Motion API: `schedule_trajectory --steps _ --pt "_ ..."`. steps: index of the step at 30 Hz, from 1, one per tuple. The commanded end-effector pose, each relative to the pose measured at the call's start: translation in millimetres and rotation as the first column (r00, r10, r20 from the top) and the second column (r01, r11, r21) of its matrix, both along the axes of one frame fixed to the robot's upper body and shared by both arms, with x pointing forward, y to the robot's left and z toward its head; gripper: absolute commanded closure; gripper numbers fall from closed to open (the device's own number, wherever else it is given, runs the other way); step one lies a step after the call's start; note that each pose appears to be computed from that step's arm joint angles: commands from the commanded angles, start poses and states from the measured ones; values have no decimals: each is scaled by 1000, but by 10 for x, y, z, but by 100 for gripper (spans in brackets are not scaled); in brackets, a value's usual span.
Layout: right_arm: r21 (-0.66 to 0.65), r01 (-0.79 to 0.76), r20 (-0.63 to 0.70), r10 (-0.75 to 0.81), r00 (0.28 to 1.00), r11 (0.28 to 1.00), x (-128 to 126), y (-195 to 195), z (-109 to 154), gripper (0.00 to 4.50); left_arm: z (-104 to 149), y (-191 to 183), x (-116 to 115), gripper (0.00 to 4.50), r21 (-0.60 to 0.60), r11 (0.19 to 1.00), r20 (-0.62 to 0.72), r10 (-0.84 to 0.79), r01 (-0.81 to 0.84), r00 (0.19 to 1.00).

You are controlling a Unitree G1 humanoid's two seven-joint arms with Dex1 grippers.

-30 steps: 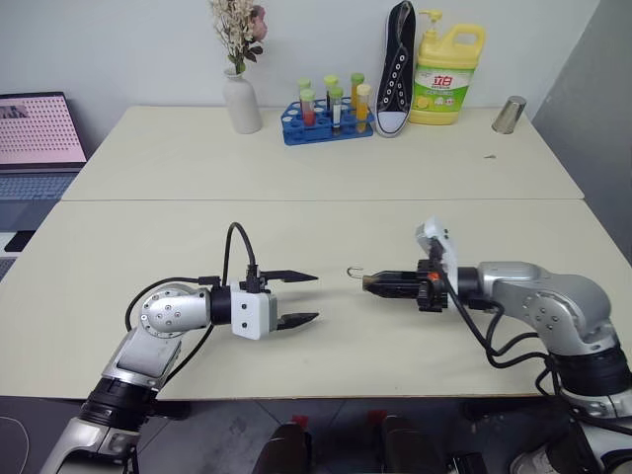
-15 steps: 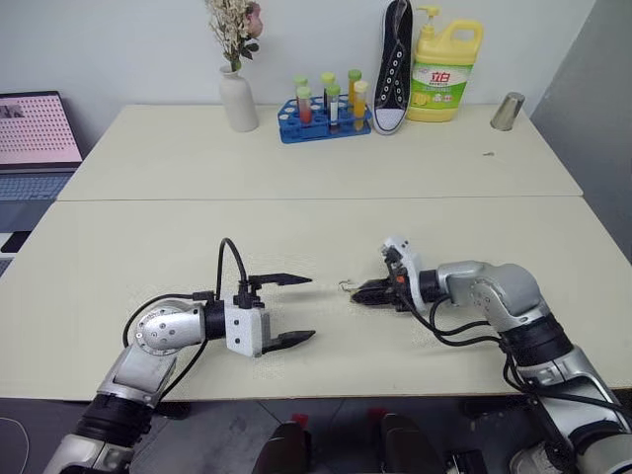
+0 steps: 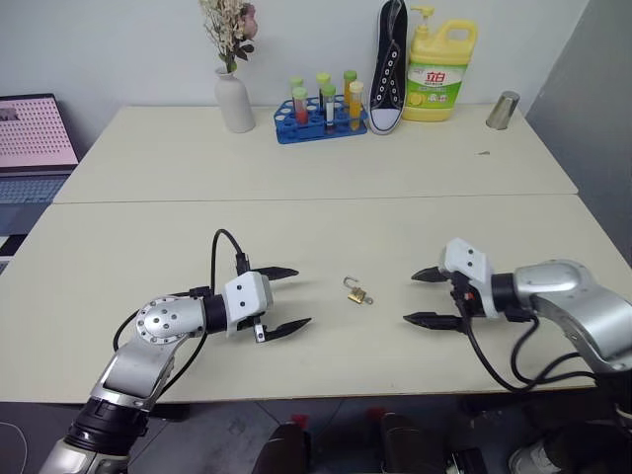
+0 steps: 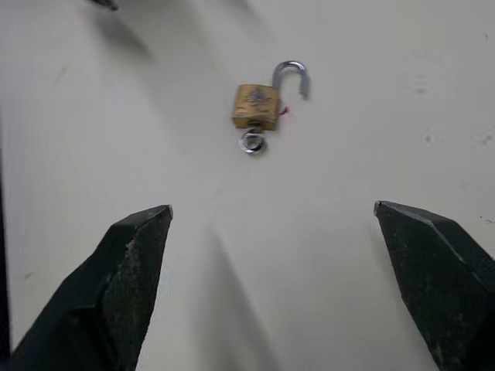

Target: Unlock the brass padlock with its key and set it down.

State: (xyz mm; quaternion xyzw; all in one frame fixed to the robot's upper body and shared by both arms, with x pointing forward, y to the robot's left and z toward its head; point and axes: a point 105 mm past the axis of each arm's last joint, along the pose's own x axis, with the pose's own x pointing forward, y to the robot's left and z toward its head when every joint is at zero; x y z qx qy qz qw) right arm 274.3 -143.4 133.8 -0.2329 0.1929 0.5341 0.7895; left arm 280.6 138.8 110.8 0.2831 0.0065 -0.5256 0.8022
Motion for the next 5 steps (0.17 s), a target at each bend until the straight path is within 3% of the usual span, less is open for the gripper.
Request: schedule_trajectory --steps 1,5 --pt "-13 -30 95 32 995 999 -101 -33 194 7 138 -26 -49 0 -3 999 -22 -53 53 998" --pt "-4 -19 105 20 994 1000 -144 -38 196 7 131 -28 -97 0 4 995 -58 -100 100 993"
